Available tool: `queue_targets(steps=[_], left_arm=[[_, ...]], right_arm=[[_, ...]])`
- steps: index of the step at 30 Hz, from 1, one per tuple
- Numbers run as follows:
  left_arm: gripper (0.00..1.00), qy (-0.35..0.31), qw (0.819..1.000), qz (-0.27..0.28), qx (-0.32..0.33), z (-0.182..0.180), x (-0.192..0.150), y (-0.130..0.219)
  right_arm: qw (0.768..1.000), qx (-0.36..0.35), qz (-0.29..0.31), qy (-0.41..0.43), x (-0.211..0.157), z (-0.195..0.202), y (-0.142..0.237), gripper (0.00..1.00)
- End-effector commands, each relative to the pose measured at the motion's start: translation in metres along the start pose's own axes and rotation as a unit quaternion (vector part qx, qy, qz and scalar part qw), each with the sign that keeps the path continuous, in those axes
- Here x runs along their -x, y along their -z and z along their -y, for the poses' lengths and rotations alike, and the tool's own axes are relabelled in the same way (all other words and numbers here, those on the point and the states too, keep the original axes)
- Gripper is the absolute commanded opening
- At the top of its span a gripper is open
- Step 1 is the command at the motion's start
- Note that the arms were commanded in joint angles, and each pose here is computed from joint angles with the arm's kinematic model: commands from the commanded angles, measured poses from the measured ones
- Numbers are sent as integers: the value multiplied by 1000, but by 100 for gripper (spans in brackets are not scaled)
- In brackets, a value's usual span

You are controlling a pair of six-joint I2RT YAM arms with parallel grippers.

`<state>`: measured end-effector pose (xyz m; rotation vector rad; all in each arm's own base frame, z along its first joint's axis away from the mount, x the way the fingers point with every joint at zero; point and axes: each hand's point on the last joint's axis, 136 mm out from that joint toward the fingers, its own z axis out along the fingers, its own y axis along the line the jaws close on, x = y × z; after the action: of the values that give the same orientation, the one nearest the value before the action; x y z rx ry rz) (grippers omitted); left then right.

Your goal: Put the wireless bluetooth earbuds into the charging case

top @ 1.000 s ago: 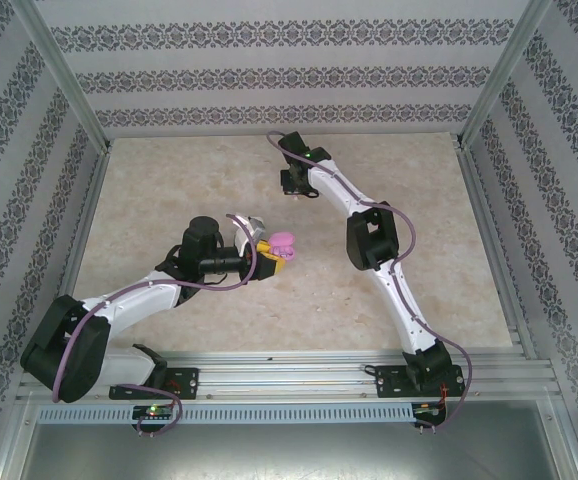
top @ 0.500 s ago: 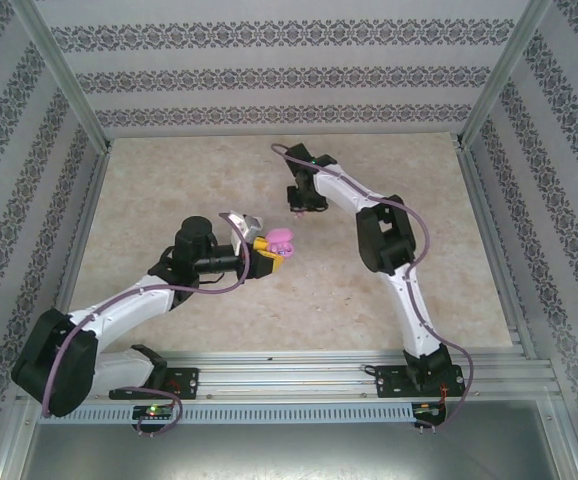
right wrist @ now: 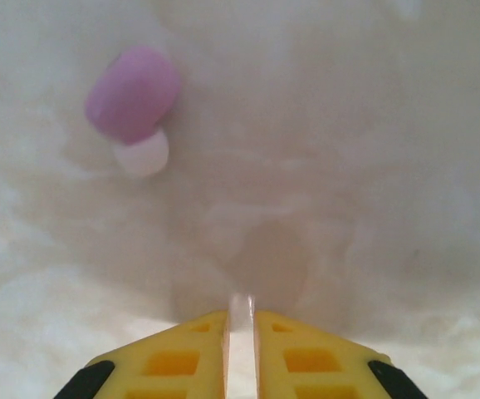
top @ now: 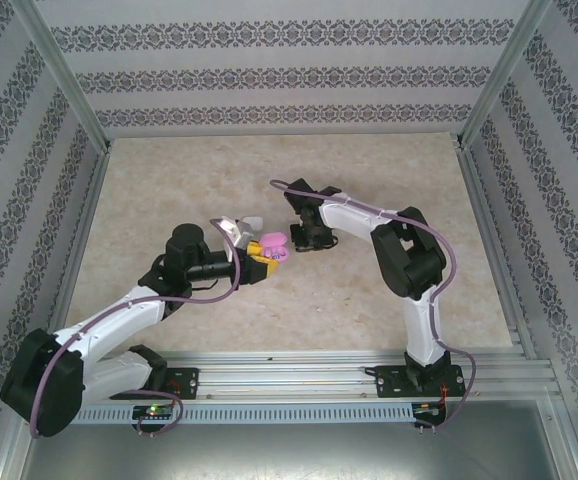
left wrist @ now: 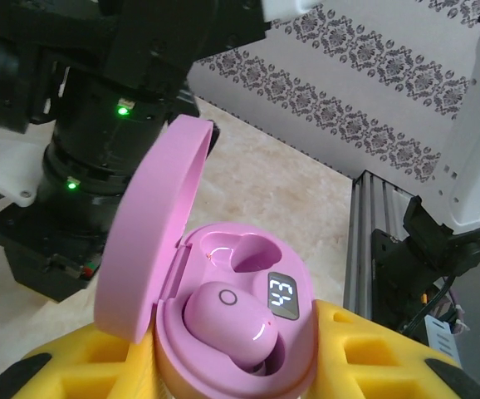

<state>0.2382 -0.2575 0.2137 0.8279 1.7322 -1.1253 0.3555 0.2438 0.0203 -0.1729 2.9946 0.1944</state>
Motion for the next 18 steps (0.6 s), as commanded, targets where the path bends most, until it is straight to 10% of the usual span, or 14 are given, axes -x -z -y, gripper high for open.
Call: queue_targets(steps=[1, 18], left_arm=[[6, 12, 1000, -2, 11, -2, -4, 6], [6, 9, 1000, -11, 16, -6, -11, 4]], right_arm=[[1000, 16, 25, 0, 11, -5, 24, 18], [999, -48, 14, -13, 58, -24, 23, 29]])
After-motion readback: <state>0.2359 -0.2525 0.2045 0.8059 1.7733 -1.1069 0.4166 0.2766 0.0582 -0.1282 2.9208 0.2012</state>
